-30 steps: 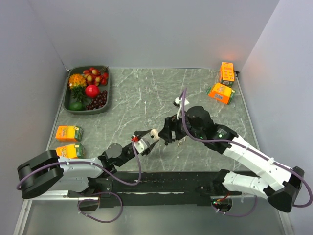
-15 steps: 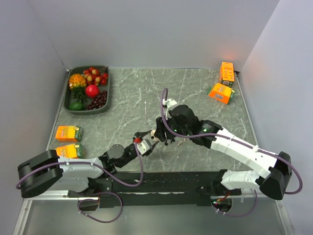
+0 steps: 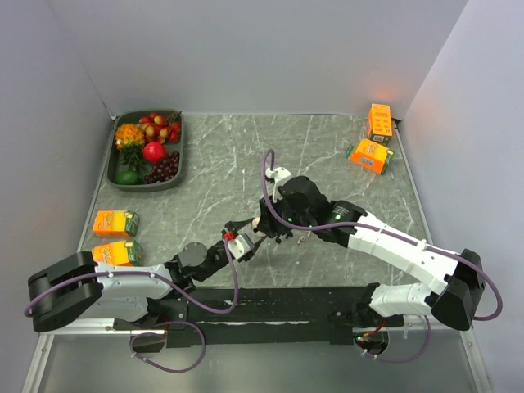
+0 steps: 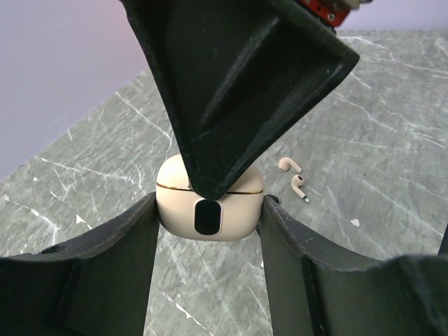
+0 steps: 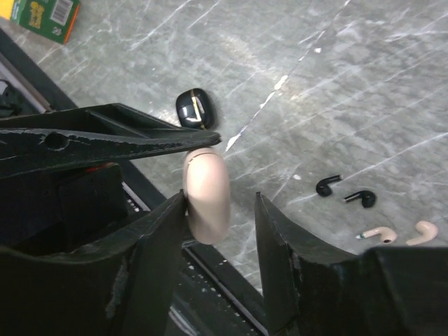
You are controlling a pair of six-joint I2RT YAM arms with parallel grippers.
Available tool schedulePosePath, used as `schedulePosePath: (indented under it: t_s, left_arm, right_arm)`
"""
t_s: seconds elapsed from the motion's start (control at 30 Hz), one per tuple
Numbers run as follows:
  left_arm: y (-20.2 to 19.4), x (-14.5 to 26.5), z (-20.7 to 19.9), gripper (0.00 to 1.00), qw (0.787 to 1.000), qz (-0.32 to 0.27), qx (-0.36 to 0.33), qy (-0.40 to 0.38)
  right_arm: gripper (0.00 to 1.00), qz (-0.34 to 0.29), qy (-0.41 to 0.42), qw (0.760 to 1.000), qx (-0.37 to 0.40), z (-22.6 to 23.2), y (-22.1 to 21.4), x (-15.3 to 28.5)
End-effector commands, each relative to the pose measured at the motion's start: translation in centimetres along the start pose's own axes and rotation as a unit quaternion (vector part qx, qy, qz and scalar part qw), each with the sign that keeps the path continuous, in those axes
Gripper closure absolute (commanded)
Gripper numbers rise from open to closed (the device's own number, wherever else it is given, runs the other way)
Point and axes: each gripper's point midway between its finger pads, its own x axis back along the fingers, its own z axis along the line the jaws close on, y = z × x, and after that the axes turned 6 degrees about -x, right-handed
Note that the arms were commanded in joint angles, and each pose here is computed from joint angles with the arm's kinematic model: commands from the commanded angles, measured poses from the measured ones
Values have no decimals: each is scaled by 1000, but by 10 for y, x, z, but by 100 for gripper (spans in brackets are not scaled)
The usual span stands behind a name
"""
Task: Insert the wireless bluetooth earbuds into the charging case
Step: Open the charging case.
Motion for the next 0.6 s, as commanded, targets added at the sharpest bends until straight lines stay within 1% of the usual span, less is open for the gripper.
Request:
schedulePosePath:
  t_s: [0.0, 0.17, 0.2, 0.27, 0.3, 0.37, 0.4, 0.5, 0.57]
  left_arm:
    - [25, -4, 9, 99, 999, -35, 3, 17]
    - [26, -3, 8, 99, 999, -37, 6, 18]
    - [27, -3, 10, 99, 999, -40, 7, 22]
    - [26, -1, 11, 99, 999, -41, 9, 25]
    - [27, 1, 11, 99, 999, -44, 11, 26]
    - [28, 4, 12, 99, 998, -52, 16, 30]
    - [29, 4, 14, 99, 998, -54, 17, 34]
    - [34, 8, 17, 99, 997, -66, 21, 40]
    - [37, 10, 17, 99, 996, -73, 25, 42]
  right_arm:
    - [54, -27, 27, 999, 9, 18, 21, 4]
    - [64, -26, 26, 999, 7, 18, 20, 4]
    - [69, -26, 24, 999, 5, 17, 19, 3]
    - [76, -32, 22, 999, 6, 15, 21, 6]
    - [82, -33, 22, 999, 5, 15, 21, 7]
    - [86, -36, 24, 999, 4, 16, 21, 10]
    - [92, -37, 24, 999, 3, 16, 22, 10]
    - [100, -40, 32, 999, -1, 18, 22, 13]
    - [100, -37, 43, 998, -4, 20, 22, 15]
